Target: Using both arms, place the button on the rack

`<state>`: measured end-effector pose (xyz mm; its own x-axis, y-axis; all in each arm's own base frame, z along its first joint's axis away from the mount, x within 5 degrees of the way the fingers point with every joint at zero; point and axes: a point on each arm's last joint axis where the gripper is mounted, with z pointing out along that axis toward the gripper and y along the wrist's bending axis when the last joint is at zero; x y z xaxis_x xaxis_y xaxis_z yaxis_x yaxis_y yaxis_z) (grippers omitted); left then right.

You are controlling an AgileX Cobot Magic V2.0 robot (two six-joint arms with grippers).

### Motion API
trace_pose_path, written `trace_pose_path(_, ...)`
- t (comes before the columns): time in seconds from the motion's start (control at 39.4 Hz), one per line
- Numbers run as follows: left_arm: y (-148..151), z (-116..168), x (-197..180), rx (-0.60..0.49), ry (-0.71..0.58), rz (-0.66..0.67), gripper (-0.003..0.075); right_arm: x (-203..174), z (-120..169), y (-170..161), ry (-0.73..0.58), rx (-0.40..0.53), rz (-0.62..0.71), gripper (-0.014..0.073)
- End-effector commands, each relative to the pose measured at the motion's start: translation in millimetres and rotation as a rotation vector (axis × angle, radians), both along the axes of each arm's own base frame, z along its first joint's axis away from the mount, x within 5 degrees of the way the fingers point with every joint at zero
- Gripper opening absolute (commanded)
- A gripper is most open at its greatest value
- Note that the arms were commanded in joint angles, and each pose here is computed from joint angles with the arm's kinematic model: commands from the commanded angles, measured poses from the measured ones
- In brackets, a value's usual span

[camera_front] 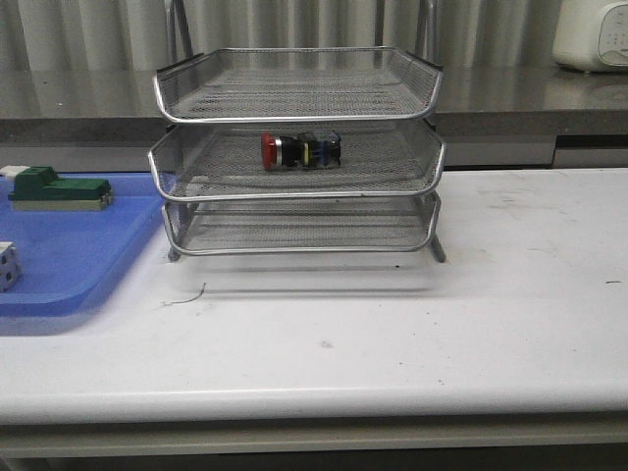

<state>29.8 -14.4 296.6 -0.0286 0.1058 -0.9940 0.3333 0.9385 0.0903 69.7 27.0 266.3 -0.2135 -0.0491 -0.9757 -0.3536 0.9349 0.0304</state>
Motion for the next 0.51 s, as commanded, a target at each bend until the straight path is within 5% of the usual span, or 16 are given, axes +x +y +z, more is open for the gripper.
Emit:
trace_pose_path(0.0,1,15,-1,-0.05,-0.085,0.009,-0.0019,1,16,0,-0.092,0.04,-0.007,-0.0109)
trace_pose_path(0.23,2,13,-1,-0.032,-0.092,0.018,-0.0019,1,16,0,-0.092,0.04,-0.007,-0.0109)
trace_pose_path(0.48,6,-30,2,-0.008,-0.068,0.164,-0.0019,1,16,0,-0.092,0.04,-0.007,-0.0109)
